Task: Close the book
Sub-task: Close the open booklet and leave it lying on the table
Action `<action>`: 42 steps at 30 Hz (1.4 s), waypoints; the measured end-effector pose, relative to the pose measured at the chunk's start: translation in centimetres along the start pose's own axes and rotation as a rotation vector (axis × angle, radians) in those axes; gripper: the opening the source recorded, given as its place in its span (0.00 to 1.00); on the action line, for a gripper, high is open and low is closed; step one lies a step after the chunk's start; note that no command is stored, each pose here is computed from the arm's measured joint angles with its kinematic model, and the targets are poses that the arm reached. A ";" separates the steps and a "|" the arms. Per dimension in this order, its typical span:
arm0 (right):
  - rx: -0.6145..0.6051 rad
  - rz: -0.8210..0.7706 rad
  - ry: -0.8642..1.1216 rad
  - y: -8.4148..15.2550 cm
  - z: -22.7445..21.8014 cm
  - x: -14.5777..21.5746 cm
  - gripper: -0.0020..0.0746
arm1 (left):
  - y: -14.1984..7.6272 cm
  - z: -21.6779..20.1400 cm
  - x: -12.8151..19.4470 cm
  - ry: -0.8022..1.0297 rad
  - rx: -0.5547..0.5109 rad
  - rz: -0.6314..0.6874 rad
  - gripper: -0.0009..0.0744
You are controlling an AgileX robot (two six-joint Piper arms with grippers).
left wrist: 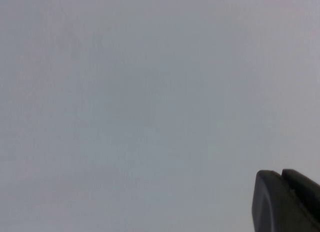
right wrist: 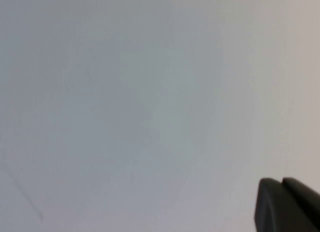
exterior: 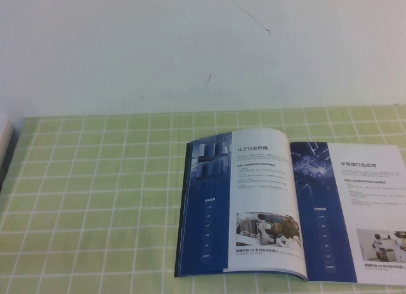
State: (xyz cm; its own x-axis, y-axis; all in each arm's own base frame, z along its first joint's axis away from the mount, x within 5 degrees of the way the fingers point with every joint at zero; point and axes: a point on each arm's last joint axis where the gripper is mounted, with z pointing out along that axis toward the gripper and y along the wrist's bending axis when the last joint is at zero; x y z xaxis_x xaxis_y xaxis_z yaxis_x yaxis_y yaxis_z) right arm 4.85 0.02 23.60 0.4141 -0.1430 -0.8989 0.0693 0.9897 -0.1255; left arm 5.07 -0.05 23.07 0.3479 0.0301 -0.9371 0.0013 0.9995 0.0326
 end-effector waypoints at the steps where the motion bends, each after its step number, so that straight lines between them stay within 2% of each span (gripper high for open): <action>1: 0.004 0.000 -0.057 0.0 0.0 -0.5 0.02 | 0.0 0.0 -0.1 -0.015 -0.001 0.000 0.01; 7: 0.028 0.008 -0.305 -0.3 -0.4 -2.7 0.02 | 0.0 0.0 -0.9 -0.104 -0.005 0.000 0.01; 12: 0.052 0.047 -0.325 -0.5 -0.5 -2.9 0.02 | 0.1 -0.1 -1.0 -0.114 -0.006 0.000 0.01; 15: 0.037 0.040 -0.211 -0.5 0.0 -2.9 0.02 | 0.0 0.0 -0.9 -0.074 -0.004 0.000 0.01; 18: 0.020 0.012 -0.102 -0.7 0.7 -4.6 0.02 | 0.0 0.3 -1.4 0.044 0.003 -0.004 0.01; 23: 0.010 -0.011 0.113 -1.2 1.0 -7.1 0.02 | 0.1 0.9 -4.3 0.173 0.011 -0.006 0.01; 27: -0.005 -0.010 0.336 -1.3 1.9 -7.1 0.02 | -0.1 2.3 -4.7 0.428 0.027 -0.069 0.01; 31: -0.033 0.000 0.624 -1.2 3.1 -5.2 0.02 | -0.6 4.1 -3.6 0.662 0.050 -0.176 0.01; 35: -0.142 -0.010 0.908 -0.3 4.4 -2.5 0.02 | -1.0 6.0 -1.7 0.785 0.040 -0.287 0.01; 42: -0.426 -0.088 1.066 1.5 6.4 0.4 0.02 | -2.0 9.6 1.6 1.030 0.066 -0.398 0.01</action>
State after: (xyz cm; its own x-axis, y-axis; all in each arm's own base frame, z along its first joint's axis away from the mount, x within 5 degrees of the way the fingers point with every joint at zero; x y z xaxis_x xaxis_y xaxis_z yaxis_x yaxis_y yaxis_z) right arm 10.95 1.37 25.74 -0.5687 -0.3311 -0.7529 -0.3368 0.9289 -0.1541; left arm 14.65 -2.14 24.89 -0.6350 -0.2668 -0.7249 0.0007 0.9383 -0.3459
